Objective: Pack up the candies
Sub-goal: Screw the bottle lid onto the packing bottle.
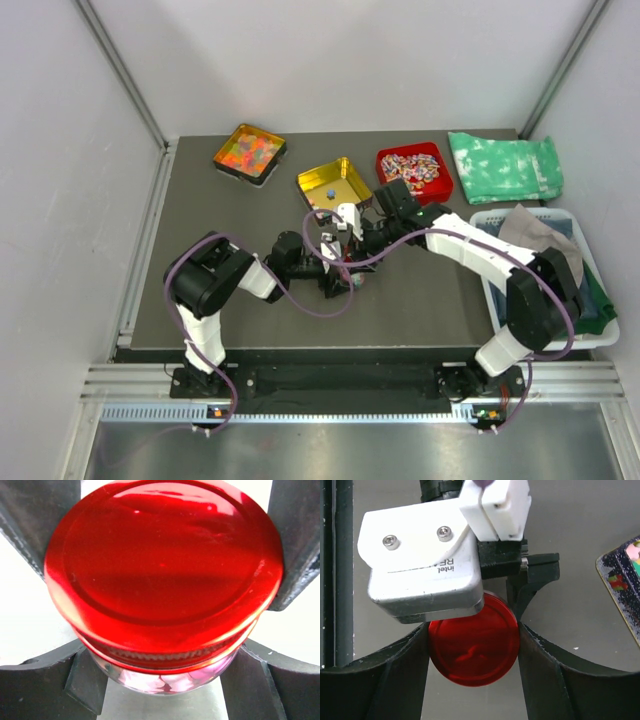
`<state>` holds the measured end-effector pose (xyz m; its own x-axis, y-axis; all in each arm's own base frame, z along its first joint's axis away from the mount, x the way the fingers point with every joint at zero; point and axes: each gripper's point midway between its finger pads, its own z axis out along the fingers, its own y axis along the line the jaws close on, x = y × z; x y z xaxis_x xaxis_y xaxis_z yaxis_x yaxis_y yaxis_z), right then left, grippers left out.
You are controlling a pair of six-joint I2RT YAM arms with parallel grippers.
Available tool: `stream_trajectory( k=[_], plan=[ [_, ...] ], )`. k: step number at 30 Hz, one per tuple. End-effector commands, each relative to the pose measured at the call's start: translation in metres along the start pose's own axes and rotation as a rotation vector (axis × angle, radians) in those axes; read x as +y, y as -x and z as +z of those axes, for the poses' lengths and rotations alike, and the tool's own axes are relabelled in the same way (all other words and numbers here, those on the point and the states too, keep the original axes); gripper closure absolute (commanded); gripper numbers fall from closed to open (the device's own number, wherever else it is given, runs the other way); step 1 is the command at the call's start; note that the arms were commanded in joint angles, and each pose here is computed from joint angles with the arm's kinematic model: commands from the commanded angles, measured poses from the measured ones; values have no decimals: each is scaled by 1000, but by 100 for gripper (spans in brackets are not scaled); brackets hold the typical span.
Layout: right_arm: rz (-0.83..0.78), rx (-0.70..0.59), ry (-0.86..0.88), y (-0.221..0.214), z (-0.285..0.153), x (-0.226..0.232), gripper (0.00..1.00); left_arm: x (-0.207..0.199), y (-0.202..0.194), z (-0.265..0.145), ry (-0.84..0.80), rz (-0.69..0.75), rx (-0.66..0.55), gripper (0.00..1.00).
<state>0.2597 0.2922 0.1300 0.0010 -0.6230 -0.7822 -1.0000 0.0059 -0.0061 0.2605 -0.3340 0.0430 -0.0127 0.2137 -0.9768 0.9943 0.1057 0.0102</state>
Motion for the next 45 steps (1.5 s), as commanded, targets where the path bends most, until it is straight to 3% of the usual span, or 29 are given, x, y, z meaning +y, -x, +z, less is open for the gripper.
stream_trajectory(
  k=[1, 16, 24, 26, 30, 33, 45],
  plan=[
    [46, -64, -100, 12, -5, -14, 53, -5, -30, -2, 26, -58, 96, 36],
    [239, 66, -381, -17, 13, -9, 45, 12, -29, -7, 132, -34, 104, 36],
    [338, 83, -478, -10, 19, -13, 30, 17, -30, -8, 155, -29, 110, 36],
    [353, 74, -473, -4, 19, -14, 27, 17, -30, -7, 155, -32, 111, 37],
    [322, 65, -478, 5, 13, -17, 9, 17, -30, -7, 155, -30, 112, 37],
    [279, 65, -467, 8, 6, -16, 1, 16, -30, -7, 154, -30, 111, 37],
    [180, 64, -229, 29, -26, -4, 1, 15, -30, -7, 149, -32, 112, 37]
  ],
)
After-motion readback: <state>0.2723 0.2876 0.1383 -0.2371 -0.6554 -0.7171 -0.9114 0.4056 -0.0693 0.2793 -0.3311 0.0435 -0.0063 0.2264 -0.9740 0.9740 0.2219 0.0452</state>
